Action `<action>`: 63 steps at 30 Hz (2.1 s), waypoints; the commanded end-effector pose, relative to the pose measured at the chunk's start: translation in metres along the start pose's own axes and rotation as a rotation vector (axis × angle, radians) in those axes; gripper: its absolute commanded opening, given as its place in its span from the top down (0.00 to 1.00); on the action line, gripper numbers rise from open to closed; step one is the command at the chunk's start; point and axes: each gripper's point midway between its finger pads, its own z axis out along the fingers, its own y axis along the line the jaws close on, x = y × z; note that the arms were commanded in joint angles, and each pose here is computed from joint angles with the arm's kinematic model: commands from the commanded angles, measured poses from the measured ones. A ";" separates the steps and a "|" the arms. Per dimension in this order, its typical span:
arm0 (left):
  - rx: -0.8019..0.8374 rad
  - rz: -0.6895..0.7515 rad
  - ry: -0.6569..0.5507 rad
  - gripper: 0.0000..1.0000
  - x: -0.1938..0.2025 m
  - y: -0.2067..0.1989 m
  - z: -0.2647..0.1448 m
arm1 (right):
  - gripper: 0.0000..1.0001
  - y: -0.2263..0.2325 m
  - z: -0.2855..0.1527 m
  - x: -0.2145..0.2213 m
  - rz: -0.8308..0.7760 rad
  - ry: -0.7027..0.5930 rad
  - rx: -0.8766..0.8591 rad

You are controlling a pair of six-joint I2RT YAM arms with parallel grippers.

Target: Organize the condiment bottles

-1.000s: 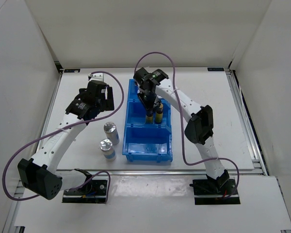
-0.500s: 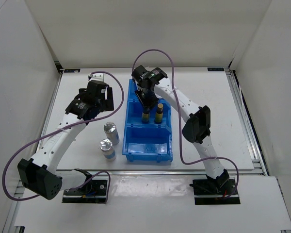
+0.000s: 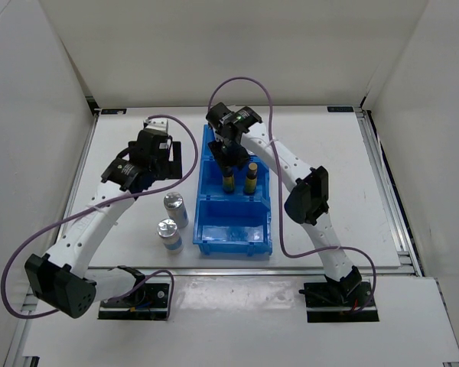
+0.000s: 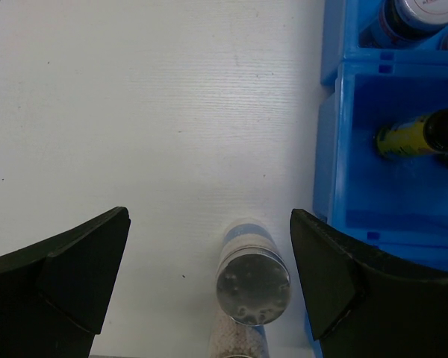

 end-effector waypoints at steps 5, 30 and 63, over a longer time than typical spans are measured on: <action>0.141 0.045 0.047 0.00 0.020 -0.010 -0.028 | 0.12 0.001 -0.082 -0.010 0.020 -0.145 -0.027; 0.228 0.110 0.330 0.00 0.120 -0.036 0.000 | 0.00 0.017 -0.154 -0.024 0.040 -0.381 -0.159; 0.474 0.306 -0.174 0.89 -0.043 -0.094 -0.115 | 0.00 0.002 -0.148 0.006 0.147 -0.311 -0.085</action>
